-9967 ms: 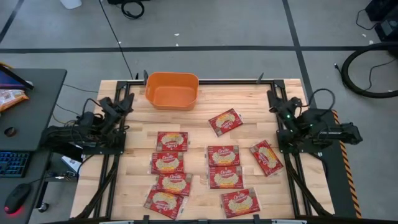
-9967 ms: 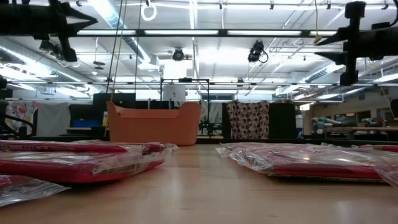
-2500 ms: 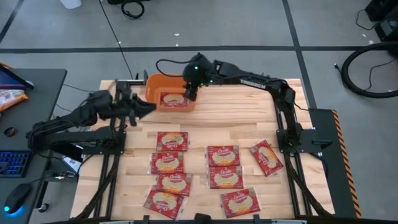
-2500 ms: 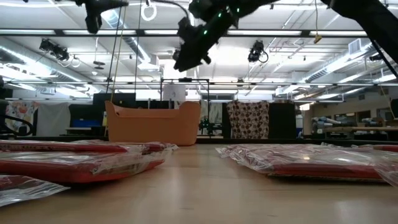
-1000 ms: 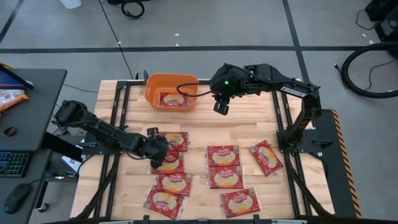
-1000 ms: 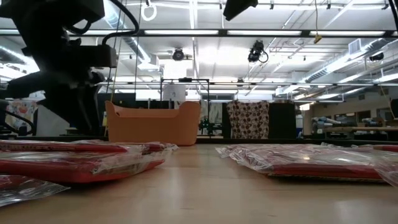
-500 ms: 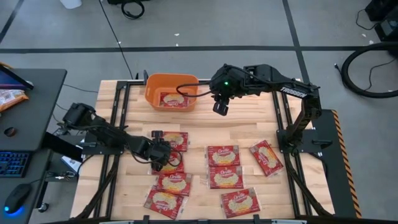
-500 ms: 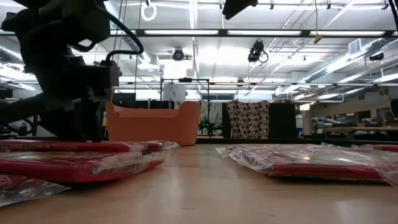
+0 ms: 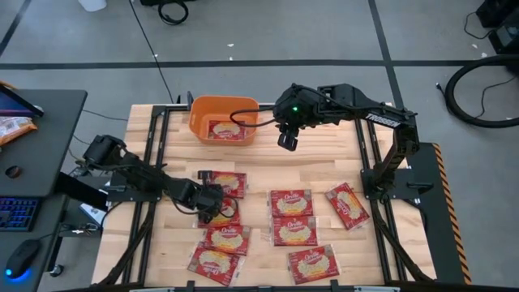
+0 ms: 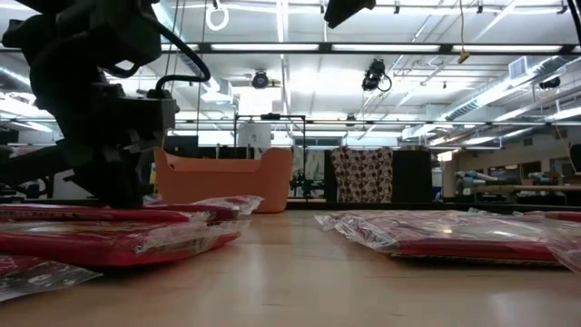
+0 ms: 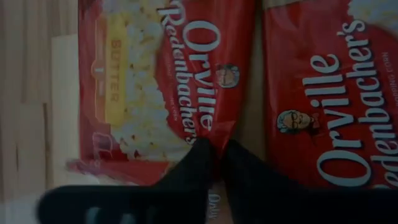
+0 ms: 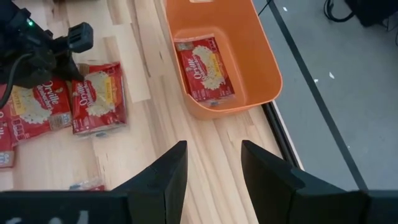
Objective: Sort popcorn bags into baskets
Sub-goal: Put the red popcorn bag into the orange bin
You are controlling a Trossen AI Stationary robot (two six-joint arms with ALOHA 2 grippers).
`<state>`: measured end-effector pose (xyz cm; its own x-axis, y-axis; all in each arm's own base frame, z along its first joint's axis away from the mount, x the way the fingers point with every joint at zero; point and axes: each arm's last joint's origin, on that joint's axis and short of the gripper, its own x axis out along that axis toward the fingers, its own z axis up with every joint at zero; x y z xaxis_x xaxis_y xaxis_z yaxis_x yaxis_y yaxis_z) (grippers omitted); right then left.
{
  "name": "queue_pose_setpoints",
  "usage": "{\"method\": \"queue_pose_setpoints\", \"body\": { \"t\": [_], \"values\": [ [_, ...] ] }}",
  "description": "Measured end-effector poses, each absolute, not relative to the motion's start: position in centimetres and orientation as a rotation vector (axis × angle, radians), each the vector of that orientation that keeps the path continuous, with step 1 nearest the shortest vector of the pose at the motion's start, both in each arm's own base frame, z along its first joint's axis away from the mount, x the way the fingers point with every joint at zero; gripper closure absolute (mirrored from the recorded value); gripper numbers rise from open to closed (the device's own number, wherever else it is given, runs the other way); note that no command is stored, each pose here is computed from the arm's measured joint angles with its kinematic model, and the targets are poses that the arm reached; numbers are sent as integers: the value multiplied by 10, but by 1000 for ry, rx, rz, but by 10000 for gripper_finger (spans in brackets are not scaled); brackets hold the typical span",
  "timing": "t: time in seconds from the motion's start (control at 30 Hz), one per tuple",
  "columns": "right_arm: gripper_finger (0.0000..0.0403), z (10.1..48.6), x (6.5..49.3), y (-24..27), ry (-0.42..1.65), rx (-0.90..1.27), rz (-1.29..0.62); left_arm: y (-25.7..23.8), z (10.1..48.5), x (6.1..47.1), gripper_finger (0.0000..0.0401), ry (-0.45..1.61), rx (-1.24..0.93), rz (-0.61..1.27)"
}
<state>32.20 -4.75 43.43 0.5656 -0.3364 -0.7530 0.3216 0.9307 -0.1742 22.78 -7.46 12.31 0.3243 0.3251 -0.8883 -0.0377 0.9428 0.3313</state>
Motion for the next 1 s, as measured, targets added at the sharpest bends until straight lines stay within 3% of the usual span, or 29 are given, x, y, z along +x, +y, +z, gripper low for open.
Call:
{"method": "queue_pose_setpoints", "body": {
  "t": [0.2,0.53,0.87,1.0],
  "values": [
    [248,434,320,-47,908,-49,-373,-69,142,222,380,1254,152,258],
    [248,436,320,-50,897,-71,-378,-52,223,230,386,1196,145,176],
    [248,442,312,-52,889,-110,-413,-2,306,241,387,1083,186,285],
    [248,446,308,-51,873,-105,-417,24,319,240,387,1091,260,352]
  ]
}}
